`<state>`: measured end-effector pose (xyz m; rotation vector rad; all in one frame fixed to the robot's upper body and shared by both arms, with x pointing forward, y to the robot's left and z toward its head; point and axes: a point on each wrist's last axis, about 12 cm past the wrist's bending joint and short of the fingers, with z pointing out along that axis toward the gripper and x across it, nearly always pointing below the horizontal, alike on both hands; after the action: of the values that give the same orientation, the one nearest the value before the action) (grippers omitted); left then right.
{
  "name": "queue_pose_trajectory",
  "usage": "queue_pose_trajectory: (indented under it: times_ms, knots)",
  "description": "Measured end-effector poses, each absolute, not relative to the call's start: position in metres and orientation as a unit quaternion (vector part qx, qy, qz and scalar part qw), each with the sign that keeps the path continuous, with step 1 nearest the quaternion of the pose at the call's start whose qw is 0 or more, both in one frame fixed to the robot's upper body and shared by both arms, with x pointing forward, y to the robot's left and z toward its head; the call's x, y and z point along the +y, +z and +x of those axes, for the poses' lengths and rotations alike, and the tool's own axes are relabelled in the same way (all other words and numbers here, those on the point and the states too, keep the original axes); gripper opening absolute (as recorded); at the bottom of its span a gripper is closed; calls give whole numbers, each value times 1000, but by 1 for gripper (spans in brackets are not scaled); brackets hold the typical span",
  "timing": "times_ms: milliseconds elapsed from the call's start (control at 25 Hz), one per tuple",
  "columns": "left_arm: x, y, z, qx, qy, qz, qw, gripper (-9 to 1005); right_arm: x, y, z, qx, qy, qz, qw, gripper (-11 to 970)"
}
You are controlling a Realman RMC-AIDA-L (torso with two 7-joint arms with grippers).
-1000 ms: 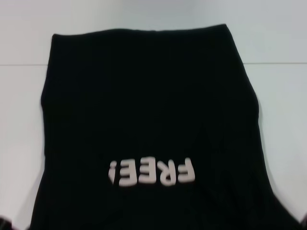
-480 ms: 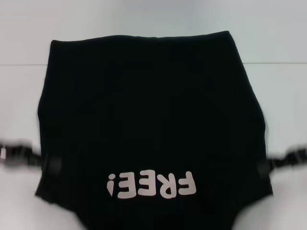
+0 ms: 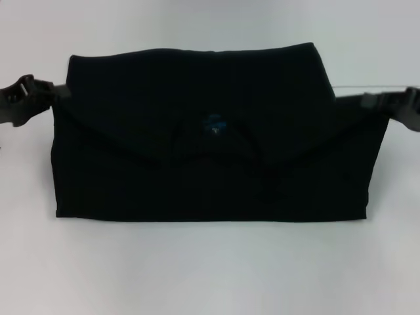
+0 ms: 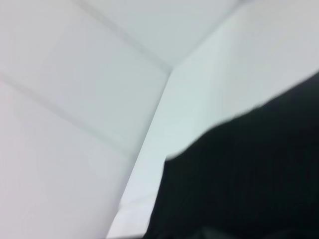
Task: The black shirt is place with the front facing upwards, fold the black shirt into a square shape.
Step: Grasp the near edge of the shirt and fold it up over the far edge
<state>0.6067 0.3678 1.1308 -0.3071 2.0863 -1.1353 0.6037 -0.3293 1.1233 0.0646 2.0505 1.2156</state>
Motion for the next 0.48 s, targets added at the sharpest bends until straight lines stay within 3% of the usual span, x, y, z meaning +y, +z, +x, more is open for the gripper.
queue_pose_trajectory:
  times_ms: [240,480]
  knots:
    - [347,1103,608,769,-426,-163,448,26,-312,1098,614,803,407,50,433,41]
    - [335,1097,618,778,-387,-143,474,27,-301,1093,627,815,364,39,450,41]
